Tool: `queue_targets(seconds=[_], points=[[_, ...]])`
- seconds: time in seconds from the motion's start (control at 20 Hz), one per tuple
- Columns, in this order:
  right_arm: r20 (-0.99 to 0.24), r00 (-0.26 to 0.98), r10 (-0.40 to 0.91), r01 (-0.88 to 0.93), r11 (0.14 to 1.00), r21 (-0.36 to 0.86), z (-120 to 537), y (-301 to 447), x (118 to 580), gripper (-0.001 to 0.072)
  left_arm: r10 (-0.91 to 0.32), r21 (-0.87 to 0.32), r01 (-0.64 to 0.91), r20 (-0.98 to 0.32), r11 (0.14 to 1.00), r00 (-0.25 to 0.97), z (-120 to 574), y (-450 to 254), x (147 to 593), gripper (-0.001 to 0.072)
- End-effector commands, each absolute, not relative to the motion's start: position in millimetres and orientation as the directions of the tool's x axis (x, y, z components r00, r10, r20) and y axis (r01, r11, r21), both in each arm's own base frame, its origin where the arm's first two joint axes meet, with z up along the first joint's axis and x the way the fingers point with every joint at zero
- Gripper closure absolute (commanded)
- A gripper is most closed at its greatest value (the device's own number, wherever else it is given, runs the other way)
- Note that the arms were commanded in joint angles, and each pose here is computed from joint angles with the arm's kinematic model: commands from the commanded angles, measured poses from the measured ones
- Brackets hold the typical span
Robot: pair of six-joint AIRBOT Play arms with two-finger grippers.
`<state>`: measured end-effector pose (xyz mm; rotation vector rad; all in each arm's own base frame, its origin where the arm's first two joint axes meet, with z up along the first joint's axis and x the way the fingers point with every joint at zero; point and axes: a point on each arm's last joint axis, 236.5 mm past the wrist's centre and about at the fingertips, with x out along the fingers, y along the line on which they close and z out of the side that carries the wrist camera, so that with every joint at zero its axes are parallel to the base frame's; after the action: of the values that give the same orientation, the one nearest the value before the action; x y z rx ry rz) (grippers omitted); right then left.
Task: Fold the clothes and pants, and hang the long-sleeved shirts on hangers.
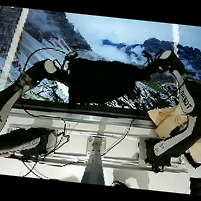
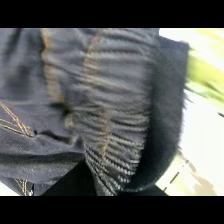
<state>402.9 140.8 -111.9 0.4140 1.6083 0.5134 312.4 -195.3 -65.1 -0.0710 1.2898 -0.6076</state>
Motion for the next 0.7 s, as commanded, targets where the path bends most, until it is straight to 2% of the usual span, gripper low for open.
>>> queue_targets(seconds=[0.0, 0.15, 0.25, 0.35, 0.45, 0.55, 0.65], points=[[-0.830, -0.013, 0.558, -0.141, 0.820, 0.554, -89, 162, 429, 0.0673, -0.400, -0.281, 0.423, -0.889, 0.861, 0.224, -64, -180, 333, 0.0236], [-0.883, 0.162, 0.440, -0.164, 0.895, 0.416, -33, 126, 468, 0.0673, -0.338, -0.169, 0.473, -0.892, 0.865, 0.299, -35, -159, 355, 0.0236], [-0.894, 0.314, 0.321, -0.096, 0.947, 0.307, 20, 80, 489, 0.0673, -0.304, -0.075, 0.483, -0.857, 0.872, 0.417, 7, -143, 380, 0.0237], [-0.880, 0.415, 0.230, 0.012, 0.966, 0.258, 70, 36, 488, 0.0673, -0.281, 0.005, 0.470, -0.796, 0.883, 0.536, 58, -127, 400, 0.0237], [-0.892, 0.431, 0.138, 0.174, 0.957, 0.232, 105, -13, 459, 0.0673, -0.271, 0.054, 0.436, -0.713, 0.898, 0.646, 106, -114, 411, 0.0237], [-0.926, 0.378, 0.020, 0.348, 0.923, 0.162, 129, -67, 411, 0.0673, -0.265, 0.079, 0.404, -0.640, 0.911, 0.721, 140, -104, 411, 0.0237], [-0.942, 0.306, -0.140, 0.568, 0.820, 0.063, 153, -126, 354, 0.0673, -0.262, 0.098, 0.384, -0.575, 0.918, 0.775, 167, -99, 410, 0.0237]])
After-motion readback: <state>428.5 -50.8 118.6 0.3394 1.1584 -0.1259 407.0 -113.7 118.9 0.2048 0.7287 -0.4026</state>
